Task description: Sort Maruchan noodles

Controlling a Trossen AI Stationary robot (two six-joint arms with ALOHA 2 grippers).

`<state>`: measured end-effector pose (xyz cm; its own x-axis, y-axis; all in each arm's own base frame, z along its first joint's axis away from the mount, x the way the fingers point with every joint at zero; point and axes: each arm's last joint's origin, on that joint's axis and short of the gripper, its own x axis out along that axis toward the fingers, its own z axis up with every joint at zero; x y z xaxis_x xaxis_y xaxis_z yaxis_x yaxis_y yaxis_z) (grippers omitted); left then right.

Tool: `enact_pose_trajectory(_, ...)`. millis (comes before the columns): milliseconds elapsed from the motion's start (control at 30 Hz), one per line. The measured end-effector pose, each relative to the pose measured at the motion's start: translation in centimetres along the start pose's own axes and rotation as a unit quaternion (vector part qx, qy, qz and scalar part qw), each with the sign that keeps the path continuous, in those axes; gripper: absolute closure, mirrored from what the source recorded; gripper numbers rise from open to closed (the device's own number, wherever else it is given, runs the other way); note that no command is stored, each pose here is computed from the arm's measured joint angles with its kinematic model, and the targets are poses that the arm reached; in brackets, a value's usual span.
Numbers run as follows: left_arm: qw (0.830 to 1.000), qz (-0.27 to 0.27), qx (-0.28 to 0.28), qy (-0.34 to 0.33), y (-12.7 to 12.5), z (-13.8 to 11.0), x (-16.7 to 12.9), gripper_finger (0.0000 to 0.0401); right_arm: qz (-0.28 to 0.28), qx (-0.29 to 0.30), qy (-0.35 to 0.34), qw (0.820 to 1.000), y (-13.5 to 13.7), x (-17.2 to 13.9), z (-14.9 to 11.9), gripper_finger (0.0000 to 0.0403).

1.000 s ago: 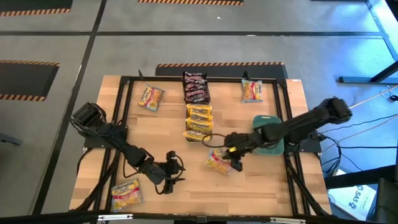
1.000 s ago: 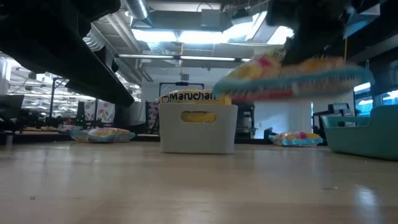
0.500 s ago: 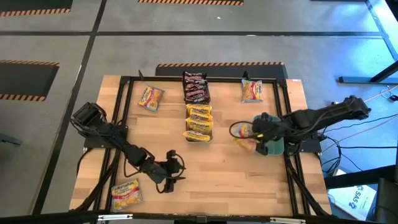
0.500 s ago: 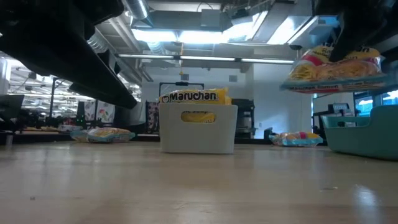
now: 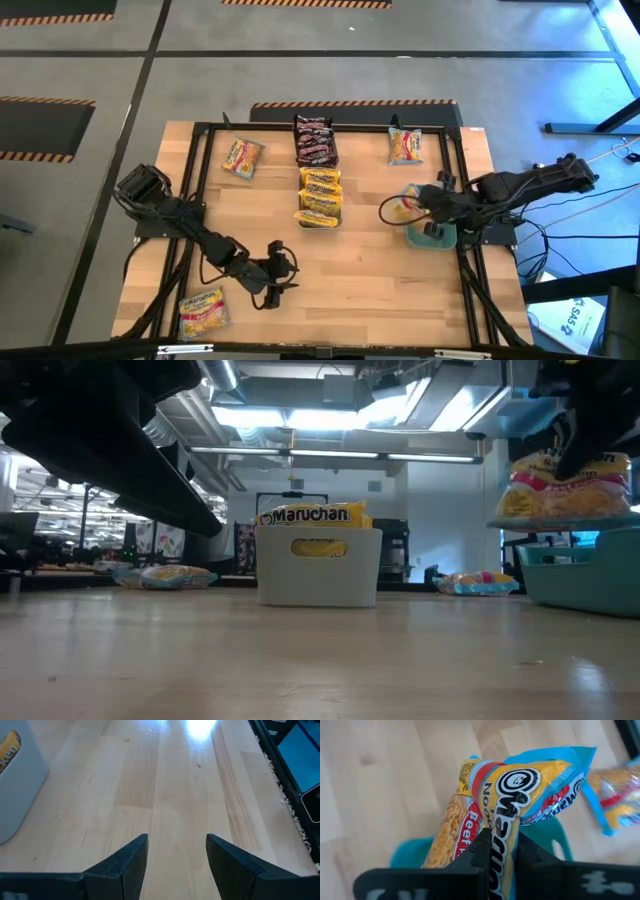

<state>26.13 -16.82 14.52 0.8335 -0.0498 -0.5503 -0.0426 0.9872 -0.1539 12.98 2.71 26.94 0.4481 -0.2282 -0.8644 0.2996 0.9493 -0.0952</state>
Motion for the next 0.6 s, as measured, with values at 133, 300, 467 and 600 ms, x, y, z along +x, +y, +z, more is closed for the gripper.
enact_pose_trajectory(133,1.000,0.000,0.000,0.000,0.0,0.0,0.0,0.0206,-0.040,-0.013,0.017,0.999,-0.5,-0.1,-0.6,0.0372)
enact_pose_trajectory(300,1.000,0.000,0.000,0.000,0.0,0.0,0.0,0.0206,-0.086,-0.036,0.048,0.994,-1.2,-0.2,-1.4,0.0372)
enact_pose_trajectory(467,1.000,0.000,0.000,0.000,0.0,0.0,0.0,0.0206,-0.101,-0.048,0.072,0.991,-1.5,-0.3,-1.9,0.0372)
enact_pose_trajectory(600,1.000,0.000,0.000,0.000,0.0,0.0,0.0,0.0206,-0.109,-0.055,0.085,0.989,-1.7,-0.4,-2.1,0.0372)
